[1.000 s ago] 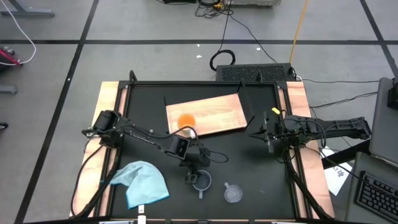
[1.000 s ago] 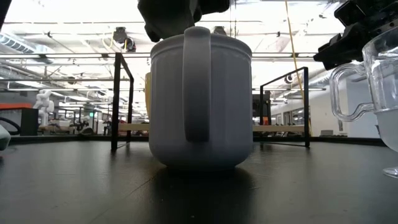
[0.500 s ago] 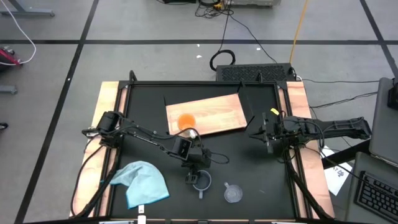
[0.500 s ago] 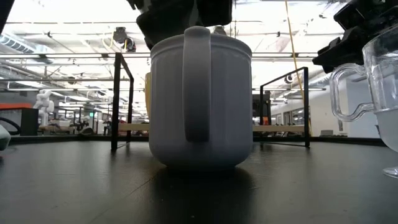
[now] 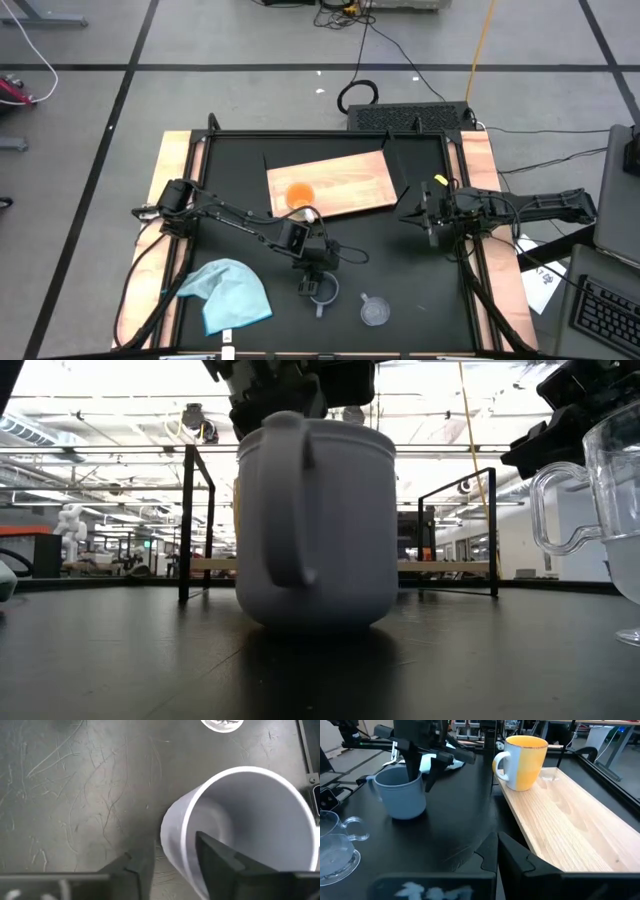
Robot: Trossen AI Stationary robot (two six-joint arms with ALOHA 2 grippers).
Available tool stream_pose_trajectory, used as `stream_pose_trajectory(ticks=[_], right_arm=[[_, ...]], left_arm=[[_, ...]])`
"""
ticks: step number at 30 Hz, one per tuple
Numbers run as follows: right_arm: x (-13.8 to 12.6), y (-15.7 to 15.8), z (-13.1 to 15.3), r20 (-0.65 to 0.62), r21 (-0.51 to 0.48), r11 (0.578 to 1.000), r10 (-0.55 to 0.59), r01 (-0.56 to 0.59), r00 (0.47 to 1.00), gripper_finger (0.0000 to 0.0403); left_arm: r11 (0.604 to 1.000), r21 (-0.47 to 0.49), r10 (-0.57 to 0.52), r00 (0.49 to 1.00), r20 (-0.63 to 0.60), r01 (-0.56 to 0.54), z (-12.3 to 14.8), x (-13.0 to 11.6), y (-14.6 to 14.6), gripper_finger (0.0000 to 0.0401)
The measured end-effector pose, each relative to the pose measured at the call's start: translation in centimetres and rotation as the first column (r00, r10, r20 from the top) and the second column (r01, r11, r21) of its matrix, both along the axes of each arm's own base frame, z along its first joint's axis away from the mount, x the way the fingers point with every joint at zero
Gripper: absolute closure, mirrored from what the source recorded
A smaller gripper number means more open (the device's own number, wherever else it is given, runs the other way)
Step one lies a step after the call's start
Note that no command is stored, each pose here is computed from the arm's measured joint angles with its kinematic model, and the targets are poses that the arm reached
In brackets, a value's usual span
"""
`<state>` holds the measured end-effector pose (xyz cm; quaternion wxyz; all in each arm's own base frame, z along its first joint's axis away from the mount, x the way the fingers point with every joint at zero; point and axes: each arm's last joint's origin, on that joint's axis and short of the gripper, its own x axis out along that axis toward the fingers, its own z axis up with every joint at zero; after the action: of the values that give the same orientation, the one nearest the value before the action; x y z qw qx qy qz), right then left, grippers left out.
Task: Stack small to large cups/mugs on shelf
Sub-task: Put the gray mug on the shelf
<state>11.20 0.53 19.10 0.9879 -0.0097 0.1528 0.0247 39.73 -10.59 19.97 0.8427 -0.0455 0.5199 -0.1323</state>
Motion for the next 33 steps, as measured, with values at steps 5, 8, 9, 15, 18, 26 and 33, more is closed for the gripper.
stream_pose_trajectory(ticks=[5,8,9,15,18,26,33], right_arm=[[0.0,0.0,0.0,0.0,-0.002,1.0,0.001,-0.001,1.0,0.0403],[0.0,0.0,0.0,0.0,-0.001,1.0,0.0,0.0,1.0,0.0403],[0.0,0.0,0.0,0.0,-0.001,1.0,0.0,0.0,1.0,0.0403],[0.0,0.0,0.0,0.0,0.0,1.0,0.0,0.0,1.0,0.0403],[0.0,0.0,0.0,0.0,0.0,1.0,0.0,0.0,1.0,0.0403],[0.0,0.0,0.0,0.0,0.001,1.0,0.0,0.0,1.0,0.0403],[0.0,0.0,0.0,-0.002,0.012,1.0,-0.003,0.003,1.0,0.0403]], left_arm=[[1.0,0.003,-0.008,1.0,0.007,0.008,0.0,0.0,0.0,0.033],[1.0,0.004,-0.013,1.0,0.015,0.013,0.1,0.1,0.0,0.0365],[1.0,0.005,-0.015,1.0,0.018,0.015,0.1,0.1,0.0,0.0377],[1.0,-0.022,-0.016,0.999,0.051,0.017,0.3,0.4,-0.1,0.0389],[0.999,-0.03,-0.016,0.997,0.075,0.018,0.7,0.5,-0.2,0.0394],[0.998,0.042,-0.049,0.978,0.201,0.042,3.8,-0.1,0.6,0.0395],[0.994,0.108,-0.017,0.967,0.256,-0.012,6.6,-1.2,2.5,0.0395]])
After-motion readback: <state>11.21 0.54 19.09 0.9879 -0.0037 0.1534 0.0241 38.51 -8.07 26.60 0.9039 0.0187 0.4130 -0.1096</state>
